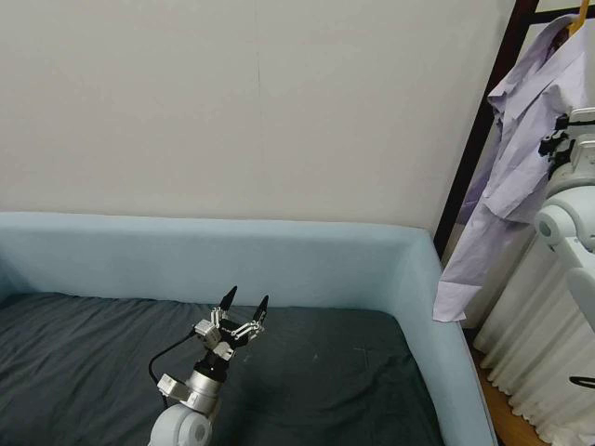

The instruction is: Pick up the clothes from the sofa and hang them on the clothes hanger.

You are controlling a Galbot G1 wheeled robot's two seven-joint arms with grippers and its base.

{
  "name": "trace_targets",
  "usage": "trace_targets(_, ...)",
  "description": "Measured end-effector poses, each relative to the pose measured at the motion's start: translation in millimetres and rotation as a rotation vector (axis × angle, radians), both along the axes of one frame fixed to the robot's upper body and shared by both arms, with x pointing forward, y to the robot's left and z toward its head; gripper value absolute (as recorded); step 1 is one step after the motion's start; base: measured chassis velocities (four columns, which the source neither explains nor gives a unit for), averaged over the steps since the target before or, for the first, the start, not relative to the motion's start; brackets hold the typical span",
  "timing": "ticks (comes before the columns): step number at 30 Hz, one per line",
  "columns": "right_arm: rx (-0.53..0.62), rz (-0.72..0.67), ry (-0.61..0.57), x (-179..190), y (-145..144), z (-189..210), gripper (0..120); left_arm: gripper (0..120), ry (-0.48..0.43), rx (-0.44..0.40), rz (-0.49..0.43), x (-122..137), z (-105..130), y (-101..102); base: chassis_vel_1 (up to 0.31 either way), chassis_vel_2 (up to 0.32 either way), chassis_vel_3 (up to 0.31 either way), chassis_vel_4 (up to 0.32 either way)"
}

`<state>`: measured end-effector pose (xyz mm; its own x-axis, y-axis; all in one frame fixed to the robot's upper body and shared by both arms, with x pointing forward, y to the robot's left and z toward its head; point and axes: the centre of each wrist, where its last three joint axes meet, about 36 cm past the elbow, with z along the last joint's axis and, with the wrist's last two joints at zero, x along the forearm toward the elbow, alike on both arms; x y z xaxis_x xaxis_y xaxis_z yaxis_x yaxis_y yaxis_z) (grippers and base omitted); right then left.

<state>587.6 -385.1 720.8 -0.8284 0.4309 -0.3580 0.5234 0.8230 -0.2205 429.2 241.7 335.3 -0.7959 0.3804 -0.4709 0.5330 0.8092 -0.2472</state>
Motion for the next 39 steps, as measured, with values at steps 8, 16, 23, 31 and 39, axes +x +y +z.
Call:
trace_targets(8,-0.051,-0.037,-0.011,36.4,6.6,-9.0,0,100,0.004,0.000,0.001,13.6,-3.9,-1.9,0.000,0.000,0.000,0.000)
trace_targets(16,-0.067,-0.069,-0.004,67.0,14.0,-17.7,0,100,0.005,-0.001,0.006,24.1,-6.7,-1.0,0.000,0.000,0.000,0.000)
trace_targets(23,-0.050,-0.098,-0.019,82.1,13.4,-10.8,0,100,0.005,-0.007,0.009,26.8,-7.2,2.3,0.000,0.000,0.000,0.000)
trace_targets(31,0.040,-0.102,-0.014,85.7,8.3,5.7,0,100,0.001,-0.010,0.011,24.6,-5.7,3.6,0.000,0.000,0.000,0.000)
trace_targets(39,0.143,-0.082,0.009,86.6,5.8,22.5,0,100,0.002,-0.020,0.016,17.2,-6.7,2.2,0.000,0.000,0.000,0.000)
